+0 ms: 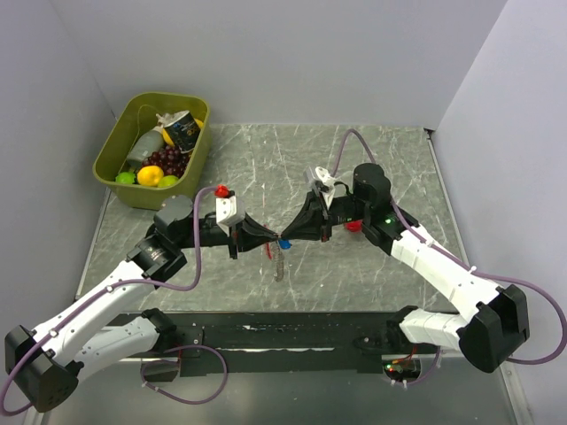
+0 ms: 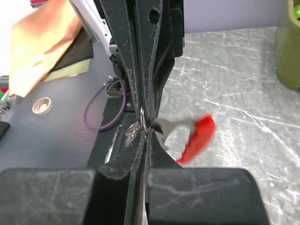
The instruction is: Put the keys on the keyring
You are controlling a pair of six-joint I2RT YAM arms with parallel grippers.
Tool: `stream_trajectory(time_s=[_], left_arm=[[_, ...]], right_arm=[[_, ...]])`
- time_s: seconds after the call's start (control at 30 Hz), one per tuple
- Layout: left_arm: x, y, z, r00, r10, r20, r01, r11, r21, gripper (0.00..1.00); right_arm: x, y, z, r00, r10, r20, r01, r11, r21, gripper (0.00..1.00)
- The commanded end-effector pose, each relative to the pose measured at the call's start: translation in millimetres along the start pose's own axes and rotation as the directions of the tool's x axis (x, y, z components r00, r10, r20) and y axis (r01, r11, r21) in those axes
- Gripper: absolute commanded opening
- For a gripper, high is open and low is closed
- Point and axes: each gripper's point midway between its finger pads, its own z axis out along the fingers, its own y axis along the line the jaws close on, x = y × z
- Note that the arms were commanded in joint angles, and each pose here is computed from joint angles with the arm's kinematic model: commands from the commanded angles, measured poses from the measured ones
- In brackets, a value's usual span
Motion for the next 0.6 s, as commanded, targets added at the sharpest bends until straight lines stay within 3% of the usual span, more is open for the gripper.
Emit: stream_trajectory(time_s=[0.0,0.57], left_arm=[[-33,-11,-1,0.993,0.081,0.087,-0.084,0.996,0.038,0.01],[-52,-16,-8,0.978,0.123,0.169,-0.127,0.992,0.014,0.01]], right_arm=[[-20,-4,-1,0.998,-0.064,0.028,0.063,0.998,0.025,0.00],[-3,-3,0,0.999,-0.044,-0.009,0.044,0.999,0.017,0.00]])
